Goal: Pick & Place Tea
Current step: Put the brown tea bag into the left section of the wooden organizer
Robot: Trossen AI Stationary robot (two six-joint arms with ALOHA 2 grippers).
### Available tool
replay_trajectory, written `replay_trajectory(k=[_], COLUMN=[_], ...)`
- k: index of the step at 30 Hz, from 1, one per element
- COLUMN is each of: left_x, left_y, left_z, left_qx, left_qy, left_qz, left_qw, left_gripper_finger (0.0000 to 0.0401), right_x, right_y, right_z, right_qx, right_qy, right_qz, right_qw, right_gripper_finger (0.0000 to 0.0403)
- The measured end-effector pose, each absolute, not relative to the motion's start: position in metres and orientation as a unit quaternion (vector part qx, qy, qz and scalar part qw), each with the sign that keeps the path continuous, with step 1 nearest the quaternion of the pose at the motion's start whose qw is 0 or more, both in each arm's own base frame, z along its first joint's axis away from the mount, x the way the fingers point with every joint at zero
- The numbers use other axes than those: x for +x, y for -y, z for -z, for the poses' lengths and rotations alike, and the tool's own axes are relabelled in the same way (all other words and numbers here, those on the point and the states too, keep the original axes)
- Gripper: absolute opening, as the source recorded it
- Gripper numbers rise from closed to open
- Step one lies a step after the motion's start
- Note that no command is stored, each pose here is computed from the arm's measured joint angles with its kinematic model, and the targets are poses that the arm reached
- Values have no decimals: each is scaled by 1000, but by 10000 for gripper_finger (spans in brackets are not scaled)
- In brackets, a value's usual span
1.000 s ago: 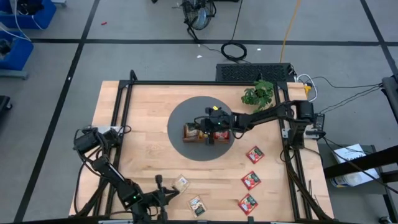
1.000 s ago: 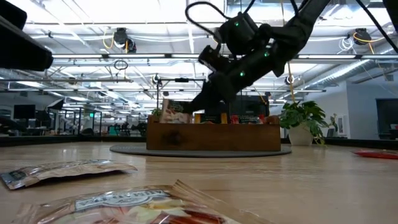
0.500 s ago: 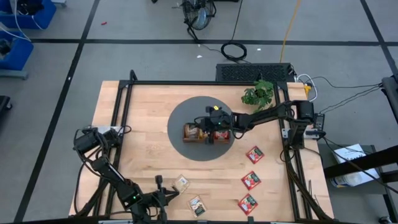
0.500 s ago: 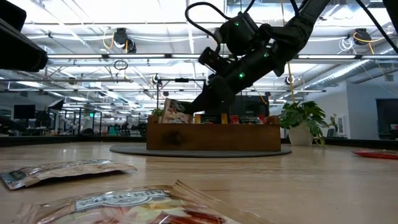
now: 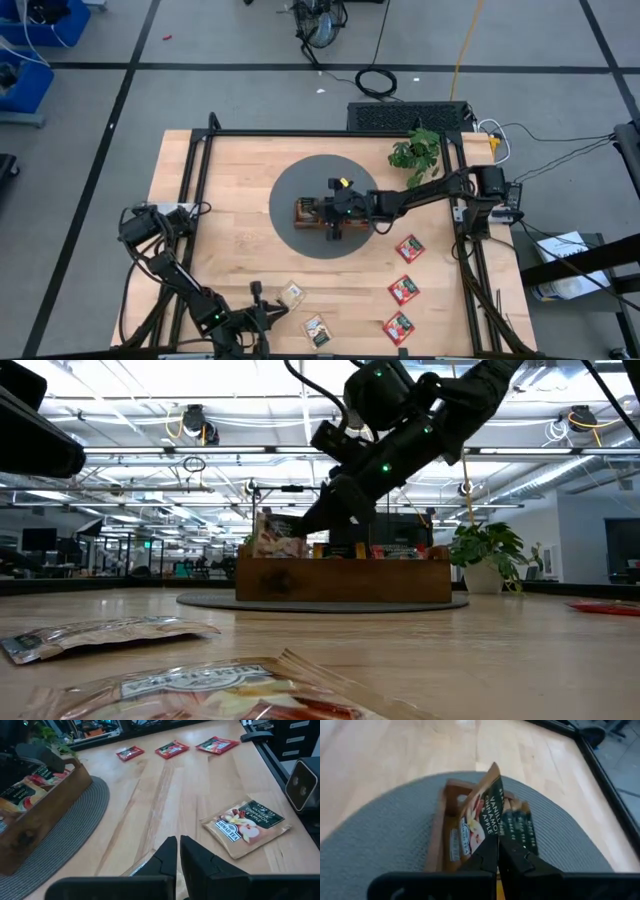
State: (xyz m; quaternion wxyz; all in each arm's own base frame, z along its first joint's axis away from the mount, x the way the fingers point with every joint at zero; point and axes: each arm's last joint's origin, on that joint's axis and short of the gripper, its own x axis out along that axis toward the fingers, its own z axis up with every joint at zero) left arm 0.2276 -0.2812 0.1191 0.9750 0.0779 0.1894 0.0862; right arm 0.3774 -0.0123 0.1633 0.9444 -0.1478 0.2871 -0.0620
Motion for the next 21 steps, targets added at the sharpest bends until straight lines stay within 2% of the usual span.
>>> replay_trajectory(k=[7, 16, 21], left_x=[228, 230, 230], left_y=[281, 279, 279], left_z=[-119, -119, -119], left_qx=[77, 73, 67], left_qy=[-189, -189, -189], left_qz=[-87, -92, -93], left_qw=[975, 975, 975], left_gripper_finger=[4, 43, 48], right_x=[379, 379, 379], right_y=[10, 10, 10], right_z=[-166, -166, -166], right_qx=[-155, -143, -144], right_qy=[-310, -310, -309], right_qz=[65, 68, 67], right_qw=[936, 937, 938], right_gripper_finger=[0, 0, 0])
